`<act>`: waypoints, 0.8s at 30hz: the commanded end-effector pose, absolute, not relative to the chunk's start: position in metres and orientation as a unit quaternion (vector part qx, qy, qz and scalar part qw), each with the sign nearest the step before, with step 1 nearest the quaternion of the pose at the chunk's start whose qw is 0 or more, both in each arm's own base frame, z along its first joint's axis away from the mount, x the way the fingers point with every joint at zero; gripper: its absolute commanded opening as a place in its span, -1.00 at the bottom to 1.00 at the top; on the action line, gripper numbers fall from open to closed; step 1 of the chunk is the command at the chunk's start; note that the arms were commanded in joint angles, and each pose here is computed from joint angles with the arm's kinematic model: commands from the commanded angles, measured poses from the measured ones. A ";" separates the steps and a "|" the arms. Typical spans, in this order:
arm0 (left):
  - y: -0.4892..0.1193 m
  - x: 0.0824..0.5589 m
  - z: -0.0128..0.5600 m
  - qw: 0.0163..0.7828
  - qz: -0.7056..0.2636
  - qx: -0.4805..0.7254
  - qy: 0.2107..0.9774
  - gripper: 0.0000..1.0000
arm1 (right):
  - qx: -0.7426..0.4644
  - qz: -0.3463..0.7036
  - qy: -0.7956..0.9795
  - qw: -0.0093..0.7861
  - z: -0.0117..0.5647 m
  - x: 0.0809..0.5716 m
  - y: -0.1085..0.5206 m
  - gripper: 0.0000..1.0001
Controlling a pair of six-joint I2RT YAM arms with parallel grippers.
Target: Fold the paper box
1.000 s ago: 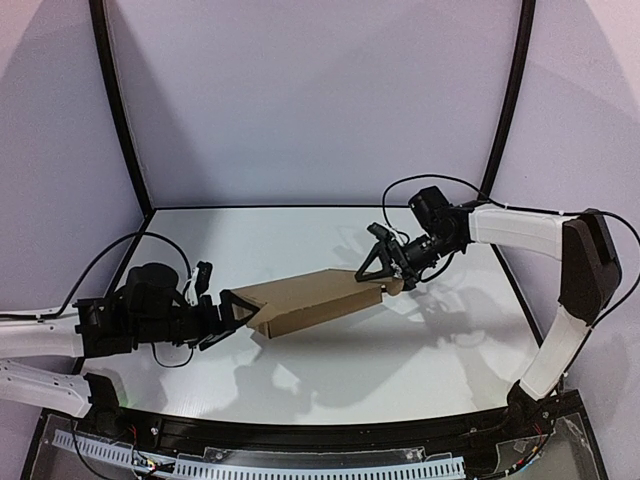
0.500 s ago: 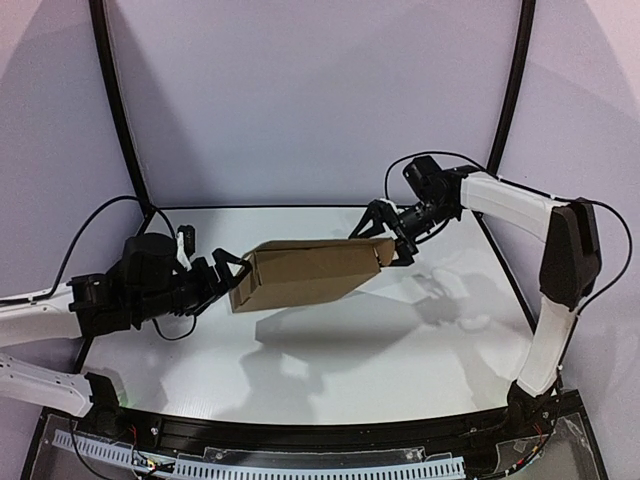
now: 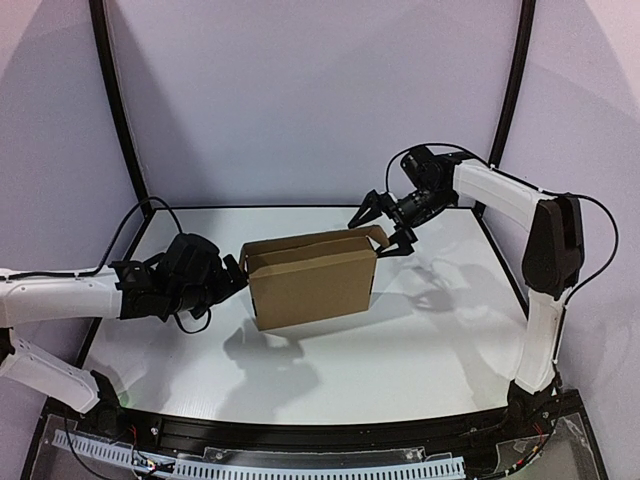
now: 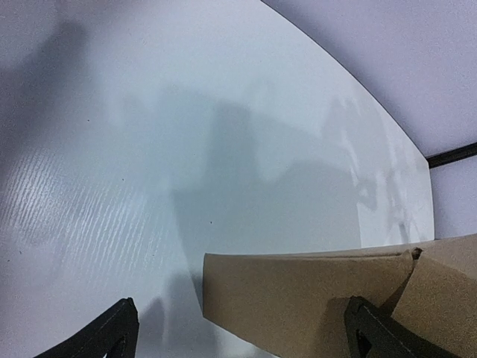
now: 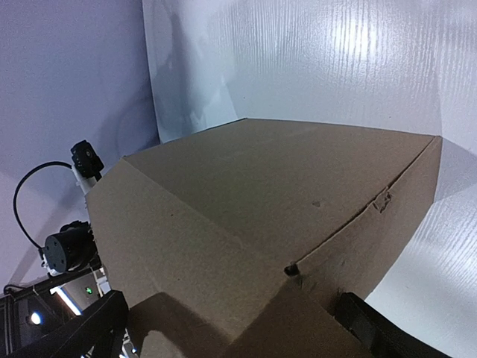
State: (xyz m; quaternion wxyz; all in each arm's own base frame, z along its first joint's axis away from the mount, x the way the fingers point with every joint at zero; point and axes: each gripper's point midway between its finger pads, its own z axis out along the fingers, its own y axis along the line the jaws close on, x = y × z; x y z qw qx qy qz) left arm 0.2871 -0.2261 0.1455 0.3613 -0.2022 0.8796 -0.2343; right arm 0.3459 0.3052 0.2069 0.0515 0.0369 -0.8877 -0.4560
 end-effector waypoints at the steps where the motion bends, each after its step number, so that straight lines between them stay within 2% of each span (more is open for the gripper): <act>1: -0.258 0.285 0.164 0.348 -0.292 -0.165 0.875 0.97 | 0.062 -0.489 -0.866 0.079 0.212 0.335 0.326 0.97; 5: -0.247 0.281 0.167 0.355 -0.268 -0.153 0.882 0.97 | 0.055 -0.466 -0.883 0.025 0.208 0.355 0.309 0.97; 11: -0.226 0.270 0.172 0.358 -0.214 -0.118 0.901 0.97 | 0.099 -0.488 -0.865 -0.058 0.232 0.368 0.309 0.97; 18: -0.215 0.256 0.176 0.349 -0.185 -0.066 0.916 0.97 | 0.101 -0.421 -0.893 -0.118 0.224 0.381 0.284 0.97; 24: -0.208 0.247 0.176 0.340 -0.170 -0.036 0.924 0.97 | 0.117 -0.424 -0.884 -0.157 0.229 0.384 0.275 0.97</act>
